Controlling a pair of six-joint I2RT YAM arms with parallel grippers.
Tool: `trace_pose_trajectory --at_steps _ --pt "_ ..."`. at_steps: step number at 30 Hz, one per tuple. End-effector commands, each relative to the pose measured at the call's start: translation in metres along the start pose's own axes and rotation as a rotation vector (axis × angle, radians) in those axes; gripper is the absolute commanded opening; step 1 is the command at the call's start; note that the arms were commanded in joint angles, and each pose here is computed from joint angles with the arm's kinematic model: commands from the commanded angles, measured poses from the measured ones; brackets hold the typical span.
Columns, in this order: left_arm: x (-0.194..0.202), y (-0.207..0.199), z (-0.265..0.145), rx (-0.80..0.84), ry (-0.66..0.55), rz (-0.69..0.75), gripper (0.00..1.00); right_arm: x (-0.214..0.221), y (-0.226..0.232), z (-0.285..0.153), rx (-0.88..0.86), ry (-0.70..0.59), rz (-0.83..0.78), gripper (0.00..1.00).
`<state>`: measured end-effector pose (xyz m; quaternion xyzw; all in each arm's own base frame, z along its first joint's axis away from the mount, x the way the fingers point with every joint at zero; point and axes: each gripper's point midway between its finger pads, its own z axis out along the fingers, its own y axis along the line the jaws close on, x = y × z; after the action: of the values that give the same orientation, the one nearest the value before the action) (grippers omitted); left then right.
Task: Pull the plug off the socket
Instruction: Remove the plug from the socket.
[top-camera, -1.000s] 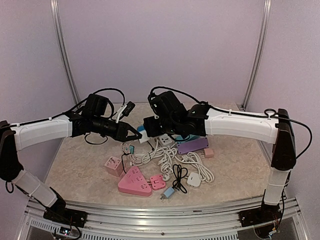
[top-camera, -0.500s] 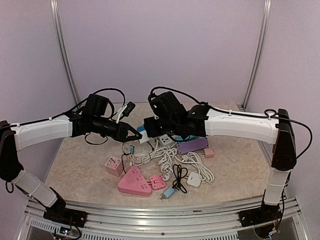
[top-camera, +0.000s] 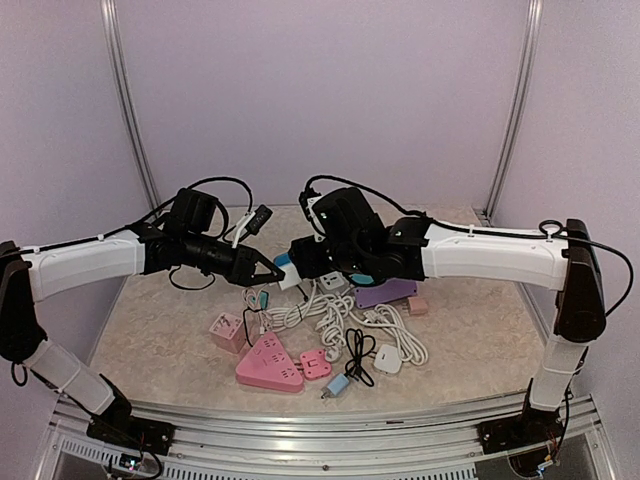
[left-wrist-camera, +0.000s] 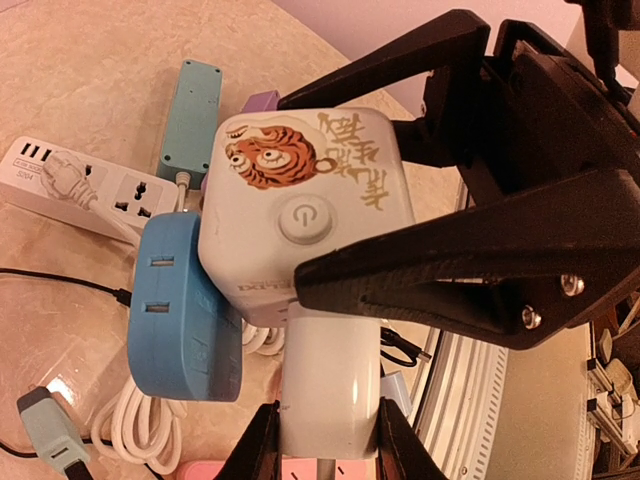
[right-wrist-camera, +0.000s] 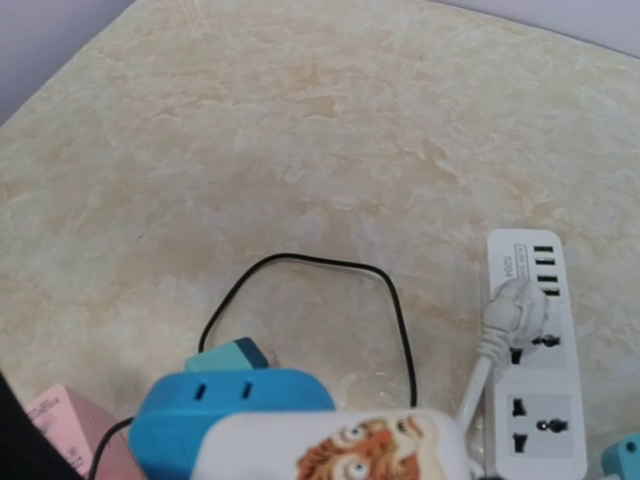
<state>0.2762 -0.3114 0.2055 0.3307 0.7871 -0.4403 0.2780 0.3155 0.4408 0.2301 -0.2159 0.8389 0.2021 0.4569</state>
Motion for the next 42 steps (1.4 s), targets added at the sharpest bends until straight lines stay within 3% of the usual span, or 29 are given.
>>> trace_pose_trajectory --at_steps 1,17,27,33,42 --pt "-0.017 -0.017 -0.004 0.058 -0.044 0.068 0.00 -0.007 -0.004 -0.006 0.006 -0.020 -0.006 0.00" --pt "-0.014 -0.008 0.003 0.041 -0.039 0.014 0.00 0.012 -0.037 0.008 0.285 0.072 -0.065 0.00" --pt "-0.015 -0.006 0.002 0.033 -0.042 0.014 0.00 0.015 -0.048 0.007 0.362 0.091 -0.094 0.00" --pt "-0.018 -0.004 -0.004 0.045 -0.052 0.006 0.00 0.008 -0.039 0.004 0.269 0.066 -0.060 0.00" --pt "-0.022 -0.003 -0.013 0.088 -0.053 0.002 0.00 0.000 -0.011 -0.012 -0.052 -0.019 -0.036 0.00"
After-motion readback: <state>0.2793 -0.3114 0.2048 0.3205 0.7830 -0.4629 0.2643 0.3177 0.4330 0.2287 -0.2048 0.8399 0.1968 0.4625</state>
